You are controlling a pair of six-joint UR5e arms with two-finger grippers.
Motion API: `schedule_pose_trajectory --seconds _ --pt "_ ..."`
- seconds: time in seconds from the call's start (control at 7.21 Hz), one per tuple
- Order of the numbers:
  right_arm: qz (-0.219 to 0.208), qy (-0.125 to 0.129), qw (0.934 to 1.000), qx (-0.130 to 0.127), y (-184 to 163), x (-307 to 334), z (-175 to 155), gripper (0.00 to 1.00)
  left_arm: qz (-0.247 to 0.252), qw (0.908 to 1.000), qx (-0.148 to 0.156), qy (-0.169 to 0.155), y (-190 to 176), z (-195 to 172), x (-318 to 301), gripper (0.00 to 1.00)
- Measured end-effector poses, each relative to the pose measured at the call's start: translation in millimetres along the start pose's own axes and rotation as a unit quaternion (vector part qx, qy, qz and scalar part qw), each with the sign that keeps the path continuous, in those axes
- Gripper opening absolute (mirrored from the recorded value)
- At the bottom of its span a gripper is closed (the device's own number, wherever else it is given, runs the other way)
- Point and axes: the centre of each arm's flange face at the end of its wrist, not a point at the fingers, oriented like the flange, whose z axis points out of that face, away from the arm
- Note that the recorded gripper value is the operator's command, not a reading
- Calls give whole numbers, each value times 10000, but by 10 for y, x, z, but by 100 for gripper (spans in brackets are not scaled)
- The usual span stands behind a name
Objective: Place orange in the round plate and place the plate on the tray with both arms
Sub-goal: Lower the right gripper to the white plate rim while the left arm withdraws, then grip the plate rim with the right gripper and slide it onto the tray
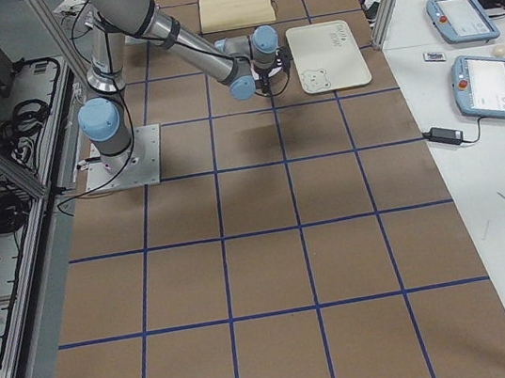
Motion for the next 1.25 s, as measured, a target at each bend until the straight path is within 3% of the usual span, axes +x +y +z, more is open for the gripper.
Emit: schedule_pose_trajectory --seconds 0.14,0.42,0.69,0.97,1.25 --pt "14 -93 10000 -23 18 -13 23 83 28 10000 -28 -5 3 -1 0 100" --pt "94 -205 9997 -95 58 -43 77 59 39 10000 -57 -9 0 10 -4 100" --pt "132 -228 9995 -147 78 -58 99 20 37 10000 -81 -11 -1 33 -9 100" --pt "166 -218 9995 -164 82 -62 98 0 31 9999 -128 -11 -8 80 -9 100" --pt "439 -214 9987 -135 63 -89 56 0 28 9999 -159 -12 -8 111 -9 100"
